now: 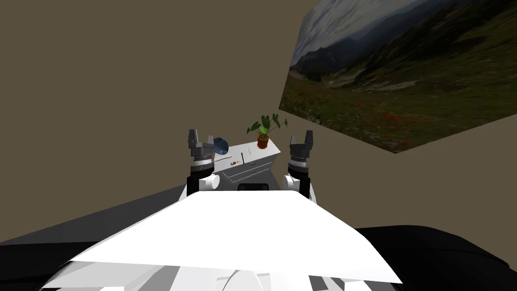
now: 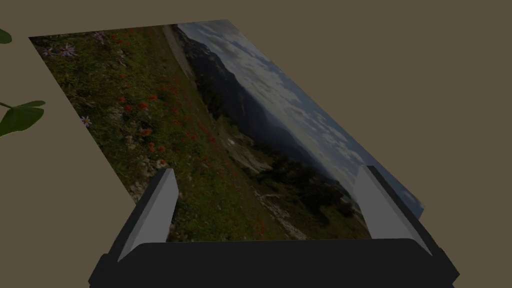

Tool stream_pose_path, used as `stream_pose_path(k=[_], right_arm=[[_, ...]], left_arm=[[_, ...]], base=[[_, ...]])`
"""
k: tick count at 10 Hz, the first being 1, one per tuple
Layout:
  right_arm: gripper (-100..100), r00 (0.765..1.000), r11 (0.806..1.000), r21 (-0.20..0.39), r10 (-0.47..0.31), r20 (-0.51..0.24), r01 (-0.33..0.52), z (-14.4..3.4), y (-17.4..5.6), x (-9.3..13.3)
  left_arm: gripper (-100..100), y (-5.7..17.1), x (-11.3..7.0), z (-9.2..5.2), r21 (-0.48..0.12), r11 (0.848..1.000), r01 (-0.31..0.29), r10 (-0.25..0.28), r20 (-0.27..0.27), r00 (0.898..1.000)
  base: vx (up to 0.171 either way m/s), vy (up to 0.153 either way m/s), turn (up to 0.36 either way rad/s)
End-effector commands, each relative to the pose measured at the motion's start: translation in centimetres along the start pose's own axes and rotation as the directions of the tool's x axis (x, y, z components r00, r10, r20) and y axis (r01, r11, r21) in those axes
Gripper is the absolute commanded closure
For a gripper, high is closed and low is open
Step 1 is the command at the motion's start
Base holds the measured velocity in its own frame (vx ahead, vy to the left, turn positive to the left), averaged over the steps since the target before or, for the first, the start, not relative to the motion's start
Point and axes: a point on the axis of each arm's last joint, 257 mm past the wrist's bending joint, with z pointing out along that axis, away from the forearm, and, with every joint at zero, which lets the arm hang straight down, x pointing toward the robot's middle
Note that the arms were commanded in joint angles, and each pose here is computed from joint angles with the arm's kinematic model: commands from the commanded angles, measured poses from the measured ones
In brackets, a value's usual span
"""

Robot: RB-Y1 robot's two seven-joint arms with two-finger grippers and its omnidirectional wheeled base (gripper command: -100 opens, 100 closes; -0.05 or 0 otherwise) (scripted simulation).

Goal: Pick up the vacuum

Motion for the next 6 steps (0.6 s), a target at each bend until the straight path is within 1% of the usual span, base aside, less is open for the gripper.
stream_pose_path(k=[1,4,6], right_arm=[[0,1.0,1.0,0.0,0.0,0.0,0.0,0.0,0.0,0.0],[0,1.0,1.0,0.0,0.0,0.0,0.0,0.0,0.0,0.0],[0,1.0,1.0,0.0,0.0,0.0,0.0,0.0,0.0,0.0]], left_arm=[[-100,1.2,0.1,-0.2,-0.043,0.999,-0.013,0.011,-0.028,1.0],[-100,3.8,-0.1,-0.9,-0.14,0.99,-0.03,0.022,-0.06,0.998],[-100,6.1,-0.3,-1.8,-0.223,0.974,-0.043,0.026,-0.077,0.997]], base=[[-0.029,-0.033,-0.063],[-0.065,-0.057,-0.073],[-0.071,-0.062,-0.092]])
